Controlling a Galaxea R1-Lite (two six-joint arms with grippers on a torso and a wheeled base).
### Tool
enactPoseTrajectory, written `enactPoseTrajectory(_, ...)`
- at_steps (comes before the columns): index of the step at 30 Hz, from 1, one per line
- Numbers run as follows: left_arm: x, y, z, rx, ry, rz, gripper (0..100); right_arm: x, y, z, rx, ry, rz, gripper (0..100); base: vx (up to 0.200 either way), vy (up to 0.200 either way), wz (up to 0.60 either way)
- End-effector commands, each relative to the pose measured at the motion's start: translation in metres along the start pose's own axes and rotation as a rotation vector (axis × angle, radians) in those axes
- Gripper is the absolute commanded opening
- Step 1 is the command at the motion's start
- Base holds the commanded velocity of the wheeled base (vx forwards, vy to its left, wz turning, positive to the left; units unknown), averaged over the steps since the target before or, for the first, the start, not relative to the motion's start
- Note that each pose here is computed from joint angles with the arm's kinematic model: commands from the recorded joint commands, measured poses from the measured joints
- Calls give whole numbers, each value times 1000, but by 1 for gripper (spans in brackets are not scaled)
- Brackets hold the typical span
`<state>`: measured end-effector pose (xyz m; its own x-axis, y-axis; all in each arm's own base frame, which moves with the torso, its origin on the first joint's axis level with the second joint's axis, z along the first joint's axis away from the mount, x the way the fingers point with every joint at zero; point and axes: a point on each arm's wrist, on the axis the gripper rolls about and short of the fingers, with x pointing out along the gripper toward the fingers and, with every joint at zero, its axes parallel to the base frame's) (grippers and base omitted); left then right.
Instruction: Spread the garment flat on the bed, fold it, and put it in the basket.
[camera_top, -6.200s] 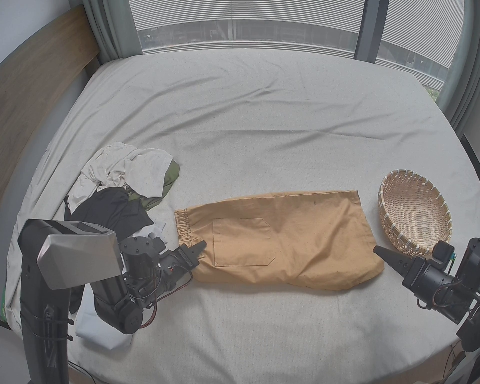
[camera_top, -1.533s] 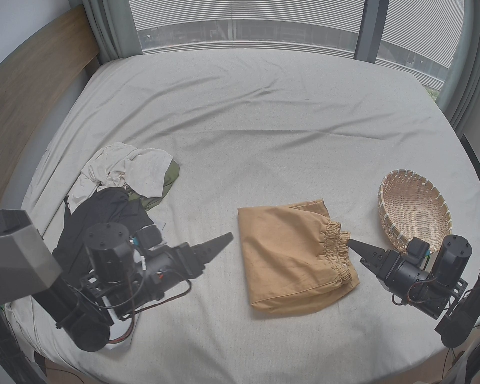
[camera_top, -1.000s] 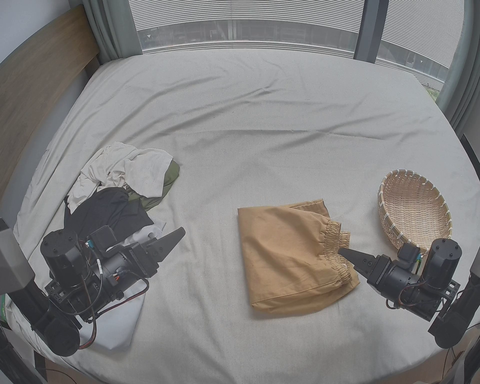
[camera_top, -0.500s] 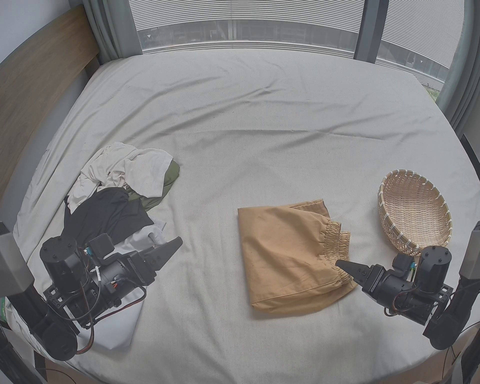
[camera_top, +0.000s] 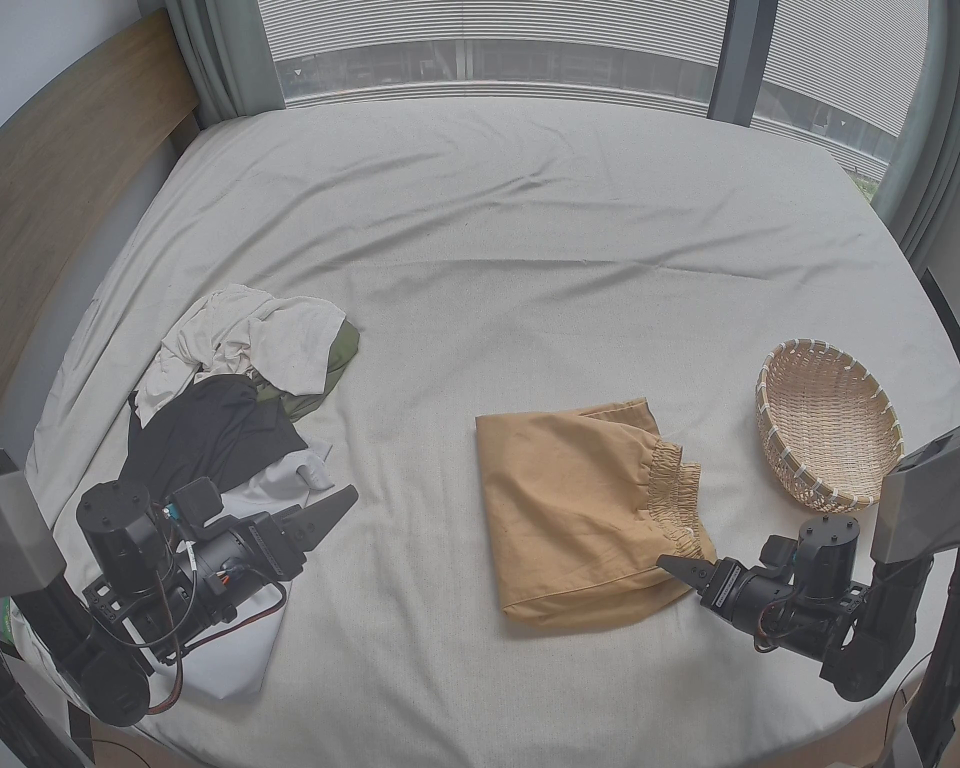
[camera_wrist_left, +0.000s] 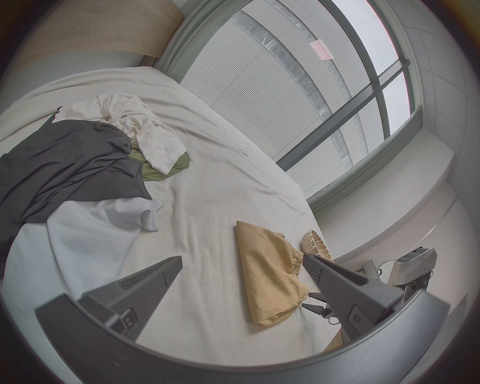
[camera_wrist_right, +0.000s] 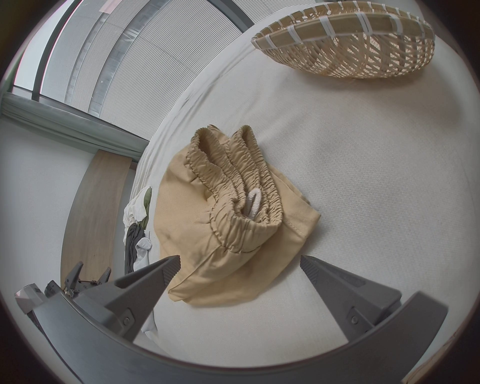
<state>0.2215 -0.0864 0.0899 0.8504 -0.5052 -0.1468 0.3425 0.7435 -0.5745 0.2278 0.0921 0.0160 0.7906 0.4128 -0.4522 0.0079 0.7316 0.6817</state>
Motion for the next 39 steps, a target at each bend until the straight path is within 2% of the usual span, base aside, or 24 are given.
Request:
enactPoseTrajectory(1, -1, 1, 0, -2, 1, 7, 100, 12, -5, -3, 4, 14, -14, 100, 0, 0, 0)
enactPoseTrajectory(9, -4, 3, -1, -5, 5, 17, 100, 31, 5, 4, -5, -29, 38, 100, 0, 0, 0)
enactPoseTrajectory(20, -6, 8, 0, -10, -2, 43, 100, 50, 7, 2, -21, -34, 64, 100, 0, 0, 0)
enactPoseTrajectory(21, -6, 8, 1, -10, -3, 44, 100, 50, 9, 1, -24, -31, 66, 0, 0, 0, 0)
enactPoseTrajectory(27, -6, 9, 1, -9, -7, 47, 100, 48, 14, 2, -31, -35, 85, 0, 0, 0, 0)
enactPoseTrajectory(31, -7, 9, 1, -9, -9, 51, 100, 33, 33, 7, -48, -57, 151, 0, 0, 0, 0)
enactPoseTrajectory(33, -7, 9, 1, -8, -9, 51, 100, 18, 50, 11, -62, -77, 219, 0, 0, 0, 0)
enactPoseTrajectory(36, -7, 8, 1, -7, -10, 50, 100, 7, 63, 13, -73, -93, 272, 0, 0, 0, 0)
enactPoseTrajectory(37, -8, 8, 2, -5, -13, 48, 100, -6, 75, 16, -89, -107, 330, 0, 0, 0, 0)
enactPoseTrajectory(39, -8, 7, 3, -4, -17, 46, 100, -17, 85, 17, -119, -121, 379, 0, 0, 0, 0)
